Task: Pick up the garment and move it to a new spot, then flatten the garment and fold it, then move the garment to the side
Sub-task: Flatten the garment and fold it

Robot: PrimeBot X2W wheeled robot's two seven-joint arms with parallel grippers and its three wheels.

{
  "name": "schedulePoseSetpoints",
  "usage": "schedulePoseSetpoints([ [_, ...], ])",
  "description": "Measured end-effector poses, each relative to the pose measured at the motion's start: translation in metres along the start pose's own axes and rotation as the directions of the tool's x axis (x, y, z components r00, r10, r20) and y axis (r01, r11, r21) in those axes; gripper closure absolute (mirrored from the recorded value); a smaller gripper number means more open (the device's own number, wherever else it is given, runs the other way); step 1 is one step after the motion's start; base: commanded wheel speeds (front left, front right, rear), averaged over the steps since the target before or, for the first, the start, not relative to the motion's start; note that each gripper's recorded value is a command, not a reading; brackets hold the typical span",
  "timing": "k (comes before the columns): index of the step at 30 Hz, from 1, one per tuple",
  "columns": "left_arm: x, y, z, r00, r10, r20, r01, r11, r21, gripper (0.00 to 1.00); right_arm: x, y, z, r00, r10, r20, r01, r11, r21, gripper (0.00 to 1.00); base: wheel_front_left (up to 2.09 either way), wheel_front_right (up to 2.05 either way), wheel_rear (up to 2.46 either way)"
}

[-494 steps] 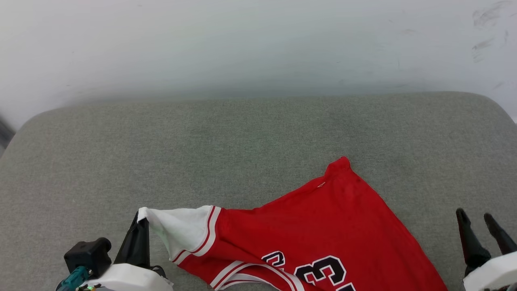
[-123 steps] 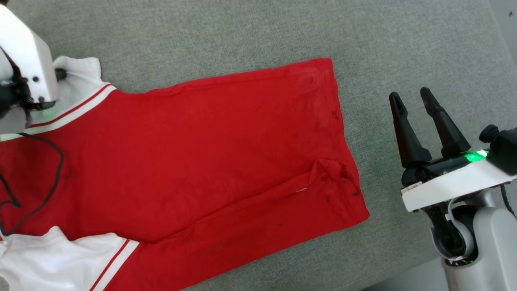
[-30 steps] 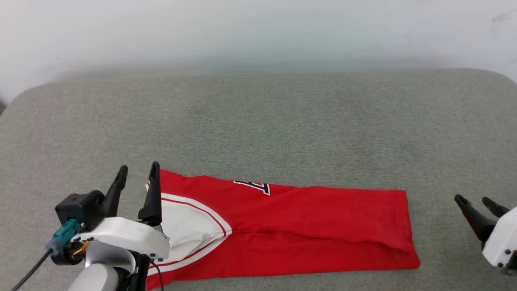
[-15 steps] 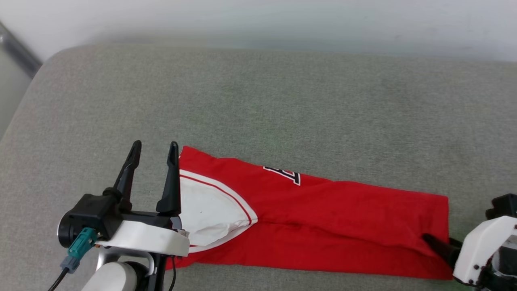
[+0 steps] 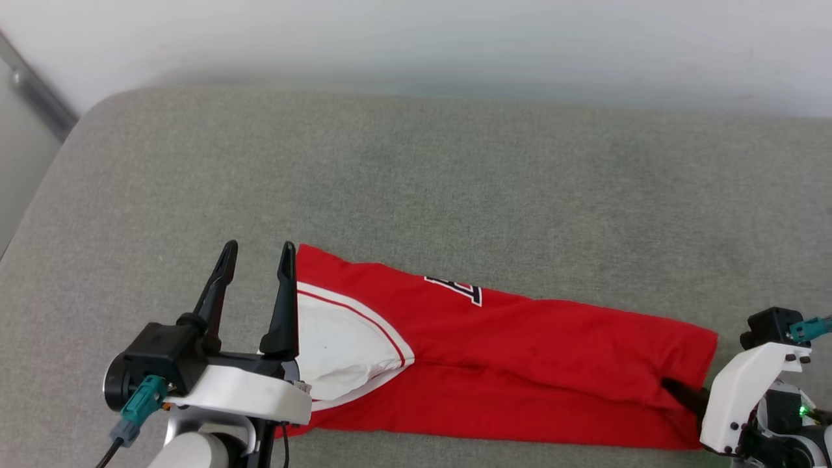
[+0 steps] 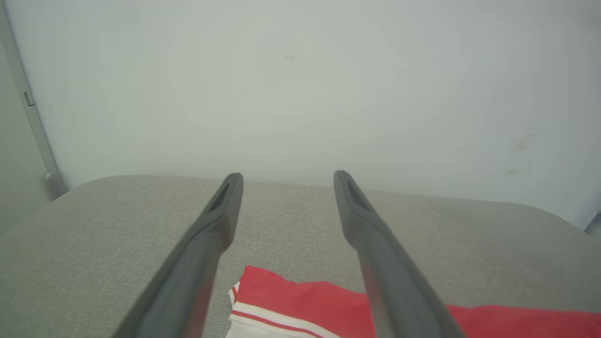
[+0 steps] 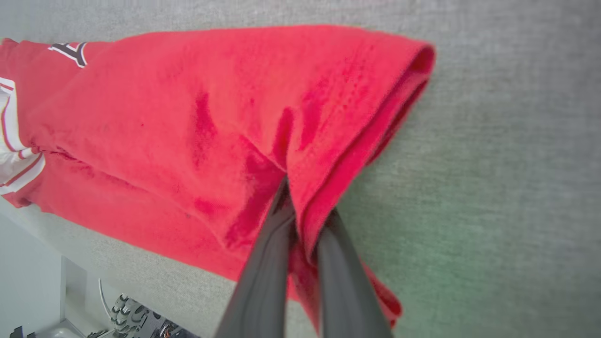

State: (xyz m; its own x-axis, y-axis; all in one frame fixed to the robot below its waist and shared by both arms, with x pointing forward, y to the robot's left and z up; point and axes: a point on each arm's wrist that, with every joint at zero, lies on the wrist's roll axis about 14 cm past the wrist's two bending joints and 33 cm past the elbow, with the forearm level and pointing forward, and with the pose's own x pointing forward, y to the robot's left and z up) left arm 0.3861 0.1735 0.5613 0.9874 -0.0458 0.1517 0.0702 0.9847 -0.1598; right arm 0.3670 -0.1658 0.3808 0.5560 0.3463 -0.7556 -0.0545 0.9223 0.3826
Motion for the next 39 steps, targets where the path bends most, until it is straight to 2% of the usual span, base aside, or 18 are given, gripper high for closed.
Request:
schedulePoseSetpoints([
  [6, -0.012, -0.004, 0.004, 1.000, -0.007, 0.002, 0.007, 1.000, 0.003, 0.00, -0.028, 0.001, 0.022, 0.993, -0.007, 0.117, 0.014, 0.998, -0.065, 1.00, 0.00, 0.00, 0.00],
  [10, -0.022, -0.008, 0.006, 1.000, -0.012, 0.002, 0.012, 1.000, -0.004, 0.00, -0.052, -0.019, 0.023, 0.984, -0.058, 0.166, 0.067, 0.997, -0.047, 1.00, 0.00, 0.00, 0.00],
  [16, -0.028, -0.014, 0.012, 0.999, -0.030, 0.021, 0.030, 1.000, -0.002, 0.00, -0.094, -0.073, 0.022, 0.953, -0.202, 0.226, 0.190, 0.979, 0.072, 1.00, 0.00, 0.00, 0.00],
  [19, -0.029, -0.015, 0.014, 0.999, -0.033, 0.026, 0.033, 0.999, 0.001, 0.00, -0.107, -0.090, 0.024, 0.937, -0.244, 0.250, 0.211, 0.966, 0.151, 1.00, 0.00, 0.00, 0.00],
  [21, -0.030, -0.015, 0.015, 0.999, -0.034, 0.028, 0.033, 0.999, 0.013, 0.00, -0.106, -0.089, 0.020, 0.942, -0.223, 0.252, 0.169, 0.960, 0.221, 1.00, 0.00, 0.00, 0.00],
  [24, -0.030, -0.015, 0.014, 0.999, -0.037, 0.026, 0.037, 0.999, 0.018, 0.00, -0.091, -0.069, 0.006, 0.970, -0.123, 0.209, 0.048, 0.941, 0.334, 1.00, 0.00, 0.00, 0.00],
  [26, -0.029, -0.015, 0.013, 0.999, -0.039, 0.023, 0.038, 0.999, 0.022, 0.00, -0.080, -0.036, 0.012, 0.971, 0.020, 0.237, -0.118, 0.906, 0.407, 1.00, 0.00, 0.00, 0.00],
  [28, -0.027, -0.015, 0.014, 0.999, -0.039, 0.023, 0.039, 0.999, 0.023, 0.00, -0.072, -0.008, 0.017, 0.960, 0.146, 0.237, -0.240, 0.868, 0.435, 1.00, 0.00, 0.00, 0.00],
  [32, -0.023, -0.012, 0.014, 0.999, -0.033, 0.027, 0.032, 0.999, 0.026, 0.00, -0.060, 0.029, 0.020, 0.916, 0.331, 0.226, -0.401, 0.777, 0.486, 1.00, 0.00, 0.00, 0.00],
  [33, -0.023, -0.011, 0.014, 0.999, -0.028, 0.026, 0.027, 0.999, 0.024, 0.00, -0.055, 0.040, 0.019, 0.902, 0.378, 0.208, -0.431, 0.757, 0.491, 1.00, 0.00, 0.00, 0.00],
  [36, -0.024, -0.008, 0.011, 1.000, -0.015, 0.020, 0.014, 1.000, 0.022, 0.00, -0.042, 0.082, 0.021, 0.828, 0.522, 0.204, -0.543, 0.658, 0.521, 1.00, 0.00, 0.00, 0.00],
  [39, -0.020, -0.008, 0.012, 1.000, -0.010, 0.025, 0.009, 1.000, 0.017, 0.00, -0.028, 0.119, 0.023, 0.775, 0.603, 0.189, -0.599, 0.606, 0.523, 1.00, 0.00, 0.00, 0.00],
])
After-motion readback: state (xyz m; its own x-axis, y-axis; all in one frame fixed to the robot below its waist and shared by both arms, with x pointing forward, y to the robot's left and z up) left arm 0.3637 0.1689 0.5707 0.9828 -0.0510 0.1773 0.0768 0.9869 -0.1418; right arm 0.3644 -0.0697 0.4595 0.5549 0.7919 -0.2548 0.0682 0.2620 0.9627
